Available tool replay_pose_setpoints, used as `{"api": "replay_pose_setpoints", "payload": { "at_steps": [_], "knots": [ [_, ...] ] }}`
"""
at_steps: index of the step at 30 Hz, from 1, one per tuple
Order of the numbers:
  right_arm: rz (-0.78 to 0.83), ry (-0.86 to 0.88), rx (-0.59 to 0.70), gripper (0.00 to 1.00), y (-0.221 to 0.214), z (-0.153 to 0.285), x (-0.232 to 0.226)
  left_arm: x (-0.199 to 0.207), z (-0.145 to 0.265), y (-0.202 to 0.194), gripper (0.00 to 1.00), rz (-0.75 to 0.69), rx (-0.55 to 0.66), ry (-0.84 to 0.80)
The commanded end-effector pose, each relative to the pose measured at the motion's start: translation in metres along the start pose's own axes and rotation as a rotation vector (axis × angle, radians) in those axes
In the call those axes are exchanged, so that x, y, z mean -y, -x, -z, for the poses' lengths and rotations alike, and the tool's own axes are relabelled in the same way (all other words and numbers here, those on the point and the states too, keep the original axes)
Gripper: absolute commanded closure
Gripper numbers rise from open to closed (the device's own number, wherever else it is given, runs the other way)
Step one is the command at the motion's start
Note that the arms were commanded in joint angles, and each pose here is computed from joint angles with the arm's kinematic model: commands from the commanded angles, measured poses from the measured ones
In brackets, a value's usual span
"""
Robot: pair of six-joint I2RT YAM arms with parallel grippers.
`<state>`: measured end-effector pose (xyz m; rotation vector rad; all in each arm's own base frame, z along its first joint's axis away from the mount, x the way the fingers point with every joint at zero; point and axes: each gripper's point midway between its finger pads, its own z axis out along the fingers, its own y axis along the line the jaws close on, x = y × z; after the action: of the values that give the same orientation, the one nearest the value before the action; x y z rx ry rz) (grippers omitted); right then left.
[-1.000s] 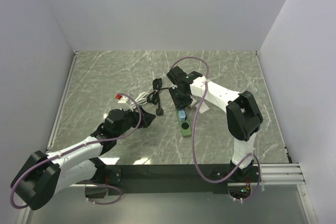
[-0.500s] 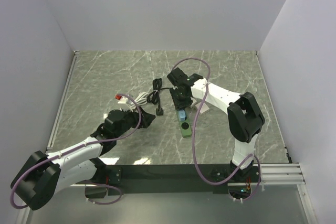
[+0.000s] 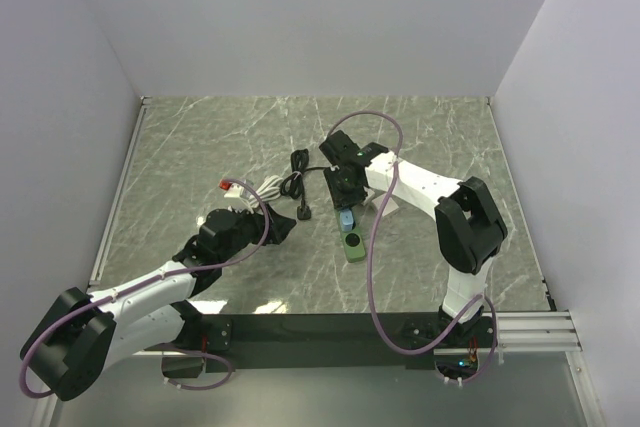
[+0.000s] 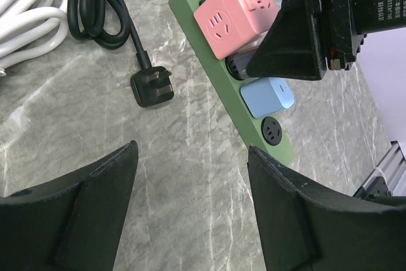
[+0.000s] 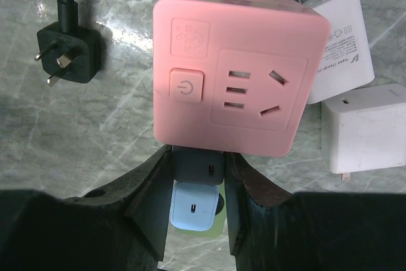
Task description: Insert the plug
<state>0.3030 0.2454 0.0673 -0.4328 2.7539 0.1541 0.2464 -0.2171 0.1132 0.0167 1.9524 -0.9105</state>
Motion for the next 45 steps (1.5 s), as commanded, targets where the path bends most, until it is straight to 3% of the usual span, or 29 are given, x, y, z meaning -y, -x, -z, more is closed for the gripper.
{"api": "replay_pose_setpoints", "payload": {
  "at_steps": [1, 29, 45],
  "knots": [
    [0.017, -0.045, -0.131, 1.0, -0.041, -0.038, 0.008, 0.007, 0.0, 0.012, 0.24, -0.019, 0.049, -0.03],
    [0.011, -0.059, -0.122, 1.0, -0.039, -0.072, 0.007, 0.006, -0.005, 0.009, 0.25, -0.021, 0.033, -0.036],
    [-0.036, -0.096, -0.166, 1.0, -0.076, -0.071, 0.02, 0.008, -0.004, 0.007, 0.25, -0.021, 0.031, -0.049]
  ]
}}
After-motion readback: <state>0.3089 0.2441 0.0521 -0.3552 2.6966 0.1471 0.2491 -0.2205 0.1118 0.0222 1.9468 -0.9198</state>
